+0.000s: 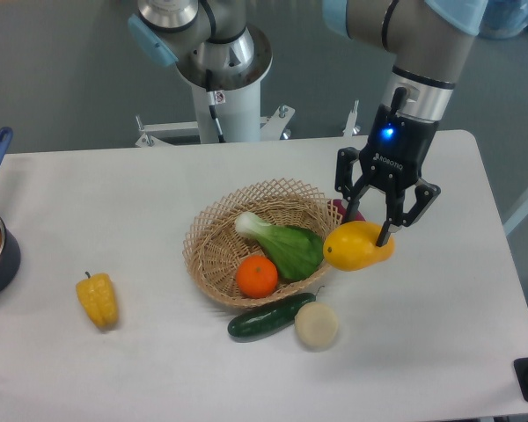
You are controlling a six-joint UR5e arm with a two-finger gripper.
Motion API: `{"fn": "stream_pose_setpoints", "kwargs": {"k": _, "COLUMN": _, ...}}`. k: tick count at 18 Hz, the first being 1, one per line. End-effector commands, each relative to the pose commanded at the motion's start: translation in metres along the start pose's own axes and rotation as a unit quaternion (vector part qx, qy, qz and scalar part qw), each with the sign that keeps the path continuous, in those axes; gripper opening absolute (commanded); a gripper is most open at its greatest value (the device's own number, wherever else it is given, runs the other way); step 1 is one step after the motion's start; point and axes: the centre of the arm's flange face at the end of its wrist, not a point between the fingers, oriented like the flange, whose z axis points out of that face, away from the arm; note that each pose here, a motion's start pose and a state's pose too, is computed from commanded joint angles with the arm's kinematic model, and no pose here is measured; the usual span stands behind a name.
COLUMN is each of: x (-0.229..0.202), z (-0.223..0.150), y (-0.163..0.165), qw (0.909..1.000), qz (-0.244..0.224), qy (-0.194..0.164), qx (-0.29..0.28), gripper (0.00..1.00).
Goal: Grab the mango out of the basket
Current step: 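Lift the yellow mango up and out of the basket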
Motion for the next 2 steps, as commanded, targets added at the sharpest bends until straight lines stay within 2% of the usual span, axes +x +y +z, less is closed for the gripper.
{"fn": "stream_pose_setpoints", "kwargs": {"k": 2, "x": -0.0002, "z": 0.0008, "y": 0.0005, "qw": 1.0, "qz": -0.001, "qy": 0.001, "qx": 0.0, "gripper": 0.37}}
